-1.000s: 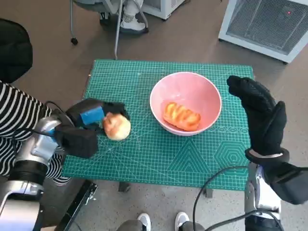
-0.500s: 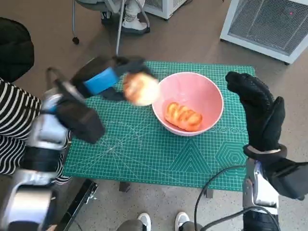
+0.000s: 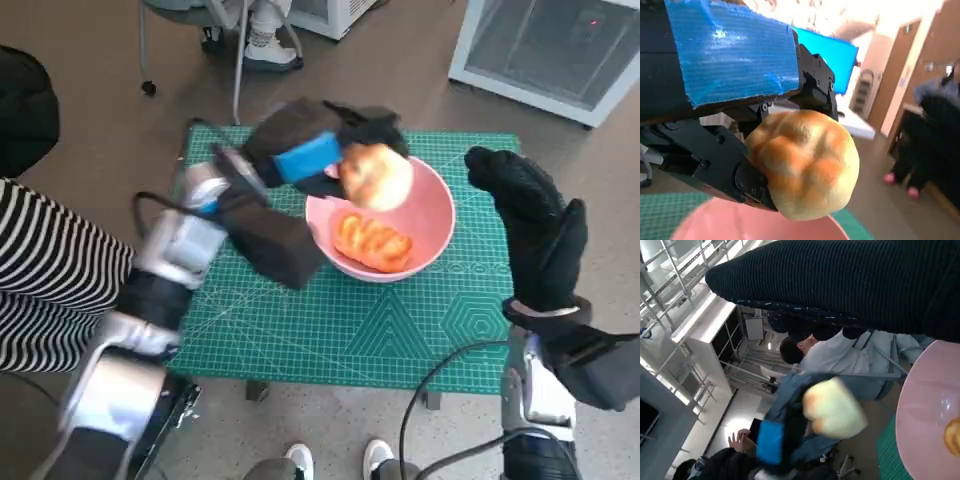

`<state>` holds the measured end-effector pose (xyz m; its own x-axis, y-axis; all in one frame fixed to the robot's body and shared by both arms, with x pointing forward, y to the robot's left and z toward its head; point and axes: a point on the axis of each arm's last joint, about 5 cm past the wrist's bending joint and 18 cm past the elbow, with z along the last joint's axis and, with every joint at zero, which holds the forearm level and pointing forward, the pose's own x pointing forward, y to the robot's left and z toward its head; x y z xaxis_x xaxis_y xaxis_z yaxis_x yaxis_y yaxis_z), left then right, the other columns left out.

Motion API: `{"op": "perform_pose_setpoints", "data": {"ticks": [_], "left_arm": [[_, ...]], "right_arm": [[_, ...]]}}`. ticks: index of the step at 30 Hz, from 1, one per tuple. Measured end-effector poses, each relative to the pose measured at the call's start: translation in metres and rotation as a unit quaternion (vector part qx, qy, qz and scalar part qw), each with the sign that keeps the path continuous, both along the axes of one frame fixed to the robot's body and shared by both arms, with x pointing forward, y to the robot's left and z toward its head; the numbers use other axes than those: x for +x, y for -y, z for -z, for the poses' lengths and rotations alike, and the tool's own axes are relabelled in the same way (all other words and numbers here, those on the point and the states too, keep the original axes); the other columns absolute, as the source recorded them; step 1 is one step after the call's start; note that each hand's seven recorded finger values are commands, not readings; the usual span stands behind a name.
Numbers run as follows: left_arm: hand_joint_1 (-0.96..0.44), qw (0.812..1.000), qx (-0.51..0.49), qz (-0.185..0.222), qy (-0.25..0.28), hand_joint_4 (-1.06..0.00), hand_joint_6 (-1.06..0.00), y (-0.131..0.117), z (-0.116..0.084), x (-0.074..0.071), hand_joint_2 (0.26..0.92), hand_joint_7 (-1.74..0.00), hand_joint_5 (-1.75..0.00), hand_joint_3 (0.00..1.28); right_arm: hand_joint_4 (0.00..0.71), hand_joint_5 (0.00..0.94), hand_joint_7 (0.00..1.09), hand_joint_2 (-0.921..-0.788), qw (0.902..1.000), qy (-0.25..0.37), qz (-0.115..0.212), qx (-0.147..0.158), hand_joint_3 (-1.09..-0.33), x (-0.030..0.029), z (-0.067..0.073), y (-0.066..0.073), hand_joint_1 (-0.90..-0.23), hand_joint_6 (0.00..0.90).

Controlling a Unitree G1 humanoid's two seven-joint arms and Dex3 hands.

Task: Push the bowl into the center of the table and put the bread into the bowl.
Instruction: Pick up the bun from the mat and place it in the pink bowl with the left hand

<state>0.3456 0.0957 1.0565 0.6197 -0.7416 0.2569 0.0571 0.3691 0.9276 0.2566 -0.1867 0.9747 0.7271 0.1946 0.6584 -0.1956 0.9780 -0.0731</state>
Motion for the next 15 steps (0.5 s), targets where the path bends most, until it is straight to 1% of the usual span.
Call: {"op": "perform_pose_setpoints", "data": {"ticks": [8,13,14,15], "left_arm": [[0.0,0.998,0.061,-0.004,-0.031,-0.76,-0.62,0.023,0.012,0.005,0.92,-1.19,-1.07,0.04],[0.0,0.993,0.095,-0.02,-0.061,-0.72,-0.59,0.033,0.021,0.007,0.92,-1.21,-1.13,0.07],[0.0,0.992,0.1,-0.023,-0.067,-0.7,-0.55,0.035,0.022,0.008,0.92,-1.23,-1.16,0.1],[-0.05,0.991,0.107,-0.029,-0.078,-0.57,-0.42,0.036,0.024,0.008,0.897,-1.03,-0.96,0.12]], "right_arm": [[0.186,0.001,0.51,-0.921,1.0,0.006,0.001,-0.001,-0.784,-0.0004,0.0,0.001,-0.777,0.058],[0.187,0.001,0.51,-0.921,0.9999,0.011,0.002,0.0,-0.794,-0.0008,-0.001,0.001,-0.774,0.058],[0.187,0.001,0.51,-0.921,0.9999,0.012,0.002,0.0,-0.795,-0.0009,0.0,0.001,-0.773,0.058],[0.187,0.001,0.51,-0.921,0.9999,0.012,0.002,0.0,-0.797,-0.0011,0.0,0.001,-0.773,0.057]]}}
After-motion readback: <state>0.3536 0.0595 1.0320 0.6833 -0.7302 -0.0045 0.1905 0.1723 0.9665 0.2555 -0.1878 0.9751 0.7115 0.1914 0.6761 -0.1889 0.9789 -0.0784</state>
